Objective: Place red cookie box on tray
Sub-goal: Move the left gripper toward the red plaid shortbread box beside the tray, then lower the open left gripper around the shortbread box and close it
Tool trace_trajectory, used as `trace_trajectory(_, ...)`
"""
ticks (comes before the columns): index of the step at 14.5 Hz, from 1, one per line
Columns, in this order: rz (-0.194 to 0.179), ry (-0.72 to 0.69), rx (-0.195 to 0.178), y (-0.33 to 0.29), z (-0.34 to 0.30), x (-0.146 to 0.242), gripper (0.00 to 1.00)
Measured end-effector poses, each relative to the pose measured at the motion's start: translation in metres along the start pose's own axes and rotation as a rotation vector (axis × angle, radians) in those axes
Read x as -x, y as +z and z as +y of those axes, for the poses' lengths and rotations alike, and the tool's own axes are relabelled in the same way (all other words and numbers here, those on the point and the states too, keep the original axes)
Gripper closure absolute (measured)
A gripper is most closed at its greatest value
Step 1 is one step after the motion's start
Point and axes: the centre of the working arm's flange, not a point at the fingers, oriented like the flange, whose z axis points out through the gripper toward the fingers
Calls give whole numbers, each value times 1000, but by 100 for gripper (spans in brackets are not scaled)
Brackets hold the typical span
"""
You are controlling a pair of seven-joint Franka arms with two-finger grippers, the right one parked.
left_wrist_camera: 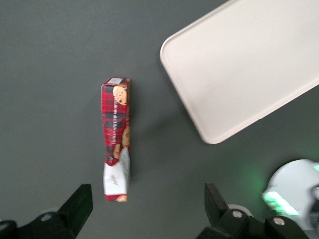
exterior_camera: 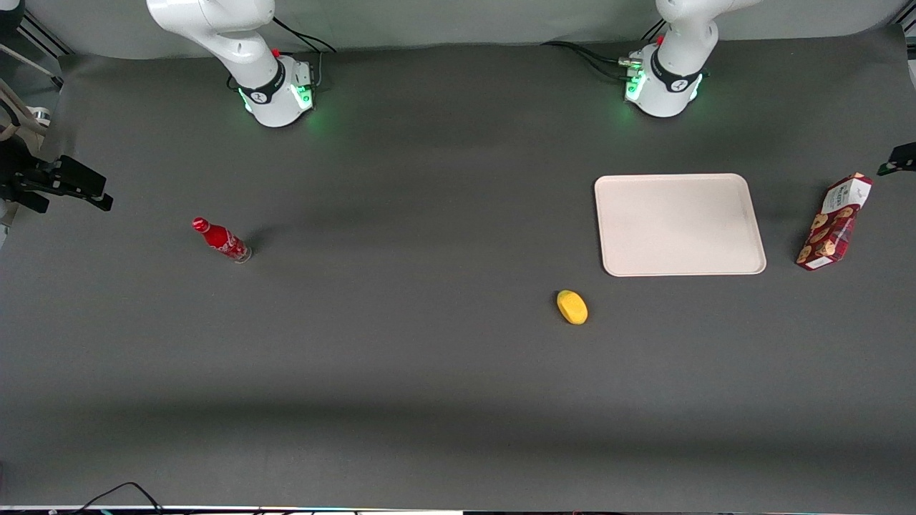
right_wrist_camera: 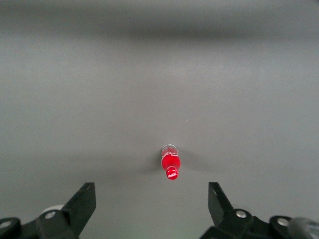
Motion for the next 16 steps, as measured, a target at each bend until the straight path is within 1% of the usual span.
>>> trace_trajectory(1,5,30,-25,22,-5,5,0)
trace_trajectory(5,47,97,-123,115,-21,31,0)
trace_trajectory(6,52,104,-145,132,-25,35,0)
trace_trajectory(8,53,105,-177,159,-36,37,0)
trace_trajectory(12,50,93,-200,196,-48,31,0)
trace_trajectory(14,49,90,-201,205,-50,29,1)
trace_trajectory(15,49,90,-199,207,-50,28,6)
trace_trajectory(16,48,91,-198,208,-50,27,16)
